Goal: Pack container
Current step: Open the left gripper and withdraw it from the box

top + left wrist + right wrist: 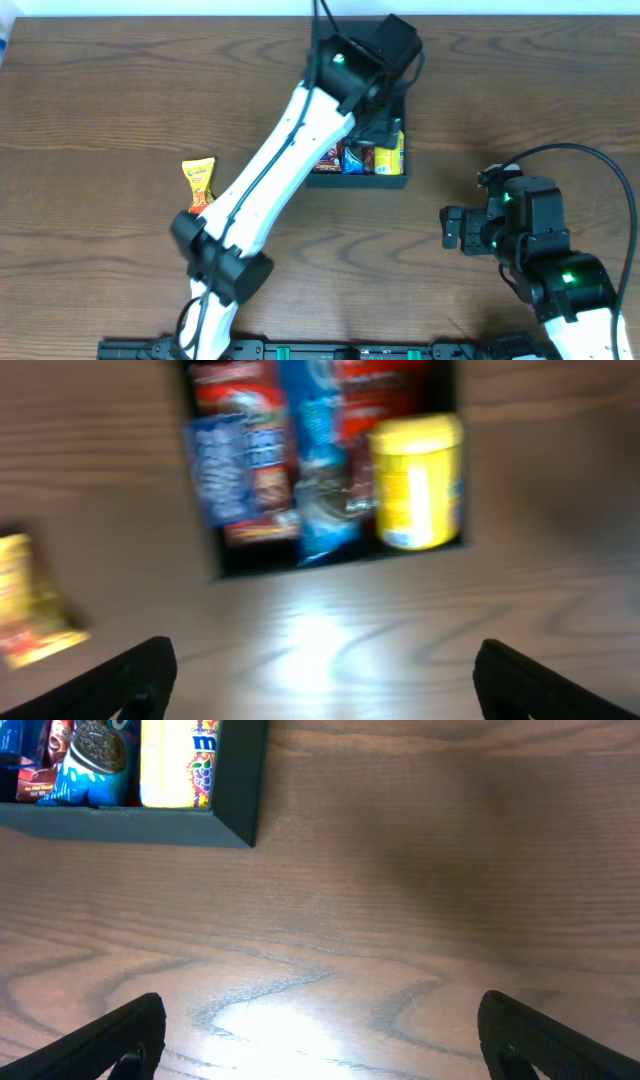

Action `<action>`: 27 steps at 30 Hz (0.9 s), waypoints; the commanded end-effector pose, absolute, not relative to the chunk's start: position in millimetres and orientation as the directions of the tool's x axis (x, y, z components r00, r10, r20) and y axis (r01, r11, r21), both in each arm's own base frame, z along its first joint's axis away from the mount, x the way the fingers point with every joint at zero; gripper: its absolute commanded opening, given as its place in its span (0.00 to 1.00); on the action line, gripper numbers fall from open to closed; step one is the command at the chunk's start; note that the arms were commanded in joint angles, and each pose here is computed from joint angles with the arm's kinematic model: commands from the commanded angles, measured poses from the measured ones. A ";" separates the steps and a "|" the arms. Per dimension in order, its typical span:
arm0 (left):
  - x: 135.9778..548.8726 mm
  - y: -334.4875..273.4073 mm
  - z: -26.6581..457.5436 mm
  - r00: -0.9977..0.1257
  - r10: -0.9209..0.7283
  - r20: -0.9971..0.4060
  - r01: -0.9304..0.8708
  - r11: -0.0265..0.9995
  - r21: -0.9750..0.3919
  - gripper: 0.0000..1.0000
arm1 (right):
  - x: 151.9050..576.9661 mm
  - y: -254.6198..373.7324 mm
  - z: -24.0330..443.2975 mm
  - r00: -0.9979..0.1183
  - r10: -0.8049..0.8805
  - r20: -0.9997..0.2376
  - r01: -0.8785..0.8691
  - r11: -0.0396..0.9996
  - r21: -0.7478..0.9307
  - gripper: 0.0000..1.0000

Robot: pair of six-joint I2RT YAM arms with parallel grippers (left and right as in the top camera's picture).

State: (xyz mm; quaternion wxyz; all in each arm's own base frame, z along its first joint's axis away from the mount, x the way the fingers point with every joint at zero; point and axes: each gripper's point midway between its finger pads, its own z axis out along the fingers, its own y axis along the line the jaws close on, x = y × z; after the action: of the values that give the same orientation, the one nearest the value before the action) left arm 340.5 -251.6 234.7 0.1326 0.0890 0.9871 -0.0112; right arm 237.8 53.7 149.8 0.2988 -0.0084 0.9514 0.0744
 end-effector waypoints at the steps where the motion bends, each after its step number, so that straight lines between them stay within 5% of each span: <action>1: 342.7 -215.2 248.8 -0.921 0.237 -0.308 0.177 0.962 0.210 0.96 | 239.1 52.3 151.6 -0.818 0.023 -0.575 -0.066 0.989 0.132 0.99; 11: 301.1 -171.2 218.4 -0.940 0.181 -0.289 0.107 0.961 0.254 0.96 | 239.1 52.3 151.6 -0.818 0.023 -0.575 -0.066 0.989 0.132 0.99; 27: 244.6 -67.1 121.1 -0.960 -0.147 -0.239 -0.191 0.966 0.175 0.96 | 239.1 52.2 151.6 -0.818 0.023 -0.575 -0.065 0.989 0.132 0.99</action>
State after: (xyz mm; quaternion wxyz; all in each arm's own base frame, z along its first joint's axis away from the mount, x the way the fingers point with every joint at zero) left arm 255.4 -77.7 136.4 0.1311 -0.0615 0.9842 0.1015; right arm 237.7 53.6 149.4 0.2983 -0.0085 0.9516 0.0741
